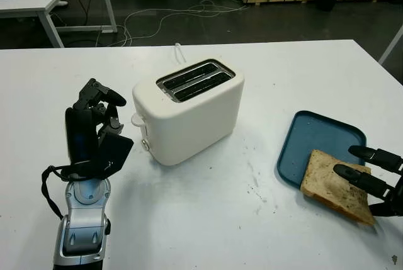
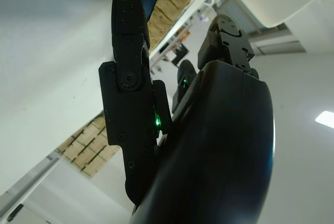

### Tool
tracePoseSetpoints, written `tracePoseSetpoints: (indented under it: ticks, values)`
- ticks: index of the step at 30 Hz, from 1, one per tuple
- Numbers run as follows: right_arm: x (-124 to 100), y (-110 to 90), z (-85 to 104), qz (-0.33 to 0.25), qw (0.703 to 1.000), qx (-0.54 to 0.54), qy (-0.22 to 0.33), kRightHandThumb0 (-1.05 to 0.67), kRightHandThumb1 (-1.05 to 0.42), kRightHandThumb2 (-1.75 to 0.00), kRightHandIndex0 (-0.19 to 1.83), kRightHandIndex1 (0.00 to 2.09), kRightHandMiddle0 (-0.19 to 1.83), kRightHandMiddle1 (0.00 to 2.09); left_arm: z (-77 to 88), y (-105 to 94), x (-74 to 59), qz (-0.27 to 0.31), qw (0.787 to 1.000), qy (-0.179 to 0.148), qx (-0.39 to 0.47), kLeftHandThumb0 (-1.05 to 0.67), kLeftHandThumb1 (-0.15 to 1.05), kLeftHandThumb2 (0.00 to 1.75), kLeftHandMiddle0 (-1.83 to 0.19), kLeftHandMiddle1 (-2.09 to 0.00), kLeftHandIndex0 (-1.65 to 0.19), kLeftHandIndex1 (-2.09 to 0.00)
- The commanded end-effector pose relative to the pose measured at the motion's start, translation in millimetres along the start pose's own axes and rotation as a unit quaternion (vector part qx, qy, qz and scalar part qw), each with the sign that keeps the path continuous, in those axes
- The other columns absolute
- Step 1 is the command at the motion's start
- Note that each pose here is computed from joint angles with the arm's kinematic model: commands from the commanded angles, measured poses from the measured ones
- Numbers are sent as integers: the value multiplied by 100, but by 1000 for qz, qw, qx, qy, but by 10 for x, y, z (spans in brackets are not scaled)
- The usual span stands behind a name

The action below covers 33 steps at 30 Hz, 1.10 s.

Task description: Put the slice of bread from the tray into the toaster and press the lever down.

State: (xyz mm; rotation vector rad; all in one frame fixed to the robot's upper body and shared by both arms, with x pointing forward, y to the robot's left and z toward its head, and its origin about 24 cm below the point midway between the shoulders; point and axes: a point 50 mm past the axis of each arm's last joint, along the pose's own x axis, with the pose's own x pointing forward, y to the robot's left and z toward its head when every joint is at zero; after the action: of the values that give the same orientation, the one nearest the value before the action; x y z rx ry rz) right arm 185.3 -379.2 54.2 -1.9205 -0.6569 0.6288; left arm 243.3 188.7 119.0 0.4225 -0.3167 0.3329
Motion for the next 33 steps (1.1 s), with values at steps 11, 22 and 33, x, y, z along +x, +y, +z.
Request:
tracePoseSetpoints:
  ticks: [11, 22, 33]
  values:
    - [202, 97, 241, -60, 996, 60, -34, -31, -92, -15, 35, 172, 48, 101, 18, 21, 31, 6, 1000, -11, 5, 7, 92, 79, -102, -175, -56, -175]
    - [209, 84, 241, -44, 994, 98, -17, -49, -92, -43, 88, 175, 46, 174, 17, 16, 28, 7, 1000, -8, 2, 7, 92, 78, -101, -175, -54, -175]
    - [417, -86, 117, -100, 972, 194, 85, -39, -92, -48, 84, 175, 36, 175, 21, -1, 25, 5, 1000, -10, 4, 8, 92, 78, -101, -175, -56, -175]
